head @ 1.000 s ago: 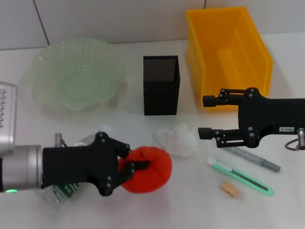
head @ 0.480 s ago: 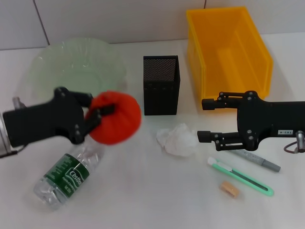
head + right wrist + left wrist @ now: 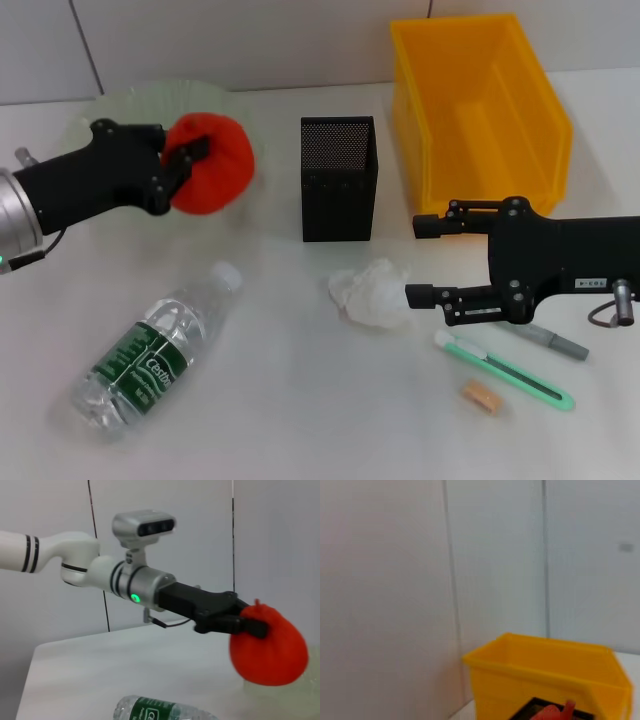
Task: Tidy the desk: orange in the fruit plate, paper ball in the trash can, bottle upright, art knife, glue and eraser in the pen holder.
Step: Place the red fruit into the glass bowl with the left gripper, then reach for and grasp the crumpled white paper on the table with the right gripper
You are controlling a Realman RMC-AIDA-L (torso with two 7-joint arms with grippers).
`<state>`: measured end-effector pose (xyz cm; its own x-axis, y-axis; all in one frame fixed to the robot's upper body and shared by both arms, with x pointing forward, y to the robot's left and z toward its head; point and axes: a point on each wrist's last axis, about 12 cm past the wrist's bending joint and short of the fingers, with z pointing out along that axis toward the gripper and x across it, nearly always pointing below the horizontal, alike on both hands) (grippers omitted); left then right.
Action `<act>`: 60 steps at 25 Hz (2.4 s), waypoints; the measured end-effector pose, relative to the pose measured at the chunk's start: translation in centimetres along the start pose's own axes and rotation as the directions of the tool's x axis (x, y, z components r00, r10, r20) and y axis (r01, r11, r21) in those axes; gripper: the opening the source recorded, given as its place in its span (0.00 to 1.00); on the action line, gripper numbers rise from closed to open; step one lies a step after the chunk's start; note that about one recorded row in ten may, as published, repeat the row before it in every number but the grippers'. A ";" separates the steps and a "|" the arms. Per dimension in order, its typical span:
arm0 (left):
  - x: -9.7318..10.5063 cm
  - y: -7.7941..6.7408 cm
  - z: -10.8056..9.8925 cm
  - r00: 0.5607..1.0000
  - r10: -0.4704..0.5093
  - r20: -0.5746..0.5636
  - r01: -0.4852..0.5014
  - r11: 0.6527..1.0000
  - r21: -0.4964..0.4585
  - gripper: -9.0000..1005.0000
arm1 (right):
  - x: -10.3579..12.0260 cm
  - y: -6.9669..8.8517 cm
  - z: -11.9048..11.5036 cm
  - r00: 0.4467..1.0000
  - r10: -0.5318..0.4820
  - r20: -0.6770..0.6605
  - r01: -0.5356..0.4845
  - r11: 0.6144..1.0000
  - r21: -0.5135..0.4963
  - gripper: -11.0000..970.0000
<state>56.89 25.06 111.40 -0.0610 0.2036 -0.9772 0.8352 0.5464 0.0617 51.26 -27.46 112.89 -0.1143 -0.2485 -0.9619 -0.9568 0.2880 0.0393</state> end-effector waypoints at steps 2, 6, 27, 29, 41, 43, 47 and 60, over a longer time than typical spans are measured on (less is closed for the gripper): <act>0.3 0.7 0.5 1.000 -0.007 -0.005 0.007 0.999 -0.049 0.09 | 0.0 0.1 0.1 1.000 -0.001 0.000 0.001 1.000 -0.006 0.77; 0.5 1.7 0.7 1.000 -0.009 -0.013 0.007 0.992 -0.127 0.09 | 0.1 0.2 0.6 1.000 -0.004 -0.007 0.004 1.000 -0.026 0.77; 1.9 3.5 3.3 0.996 -0.039 -0.085 0.014 0.961 -0.277 0.09 | 0.3 0.3 0.9 1.000 0.002 0.000 -0.002 0.999 -0.035 0.77; 1.9 3.6 3.4 0.996 -0.047 -0.079 0.023 0.957 -0.289 0.09 | 0.4 0.3 0.9 1.000 0.006 0.002 -0.006 0.999 -0.037 0.77; 2.6 4.2 3.3 0.992 -0.062 -0.111 0.019 0.936 -0.351 0.10 | 0.5 0.4 0.9 1.000 0.002 0.005 -0.001 0.999 -0.041 0.76; 2.6 4.2 3.3 0.992 -0.071 -0.105 0.030 0.933 -0.358 0.11 | 0.5 0.4 0.9 1.000 0.001 0.005 -0.001 0.999 -0.042 0.76; 2.5 4.1 3.5 0.993 -0.059 -0.098 0.021 0.935 -0.354 0.17 | 0.5 0.4 0.9 1.000 0.001 0.006 -0.001 0.999 -0.042 0.76; 2.2 4.1 3.9 0.994 -0.058 -0.088 0.025 0.940 -0.340 0.61 | 0.3 0.2 0.8 1.000 -0.005 0.007 0.005 0.999 -0.032 0.76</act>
<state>62.25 24.59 108.74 -0.1578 0.2423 -0.9573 0.5980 0.7949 0.1026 51.20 -26.75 112.38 -0.1077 -0.2433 -0.9640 -0.9655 0.2568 0.0431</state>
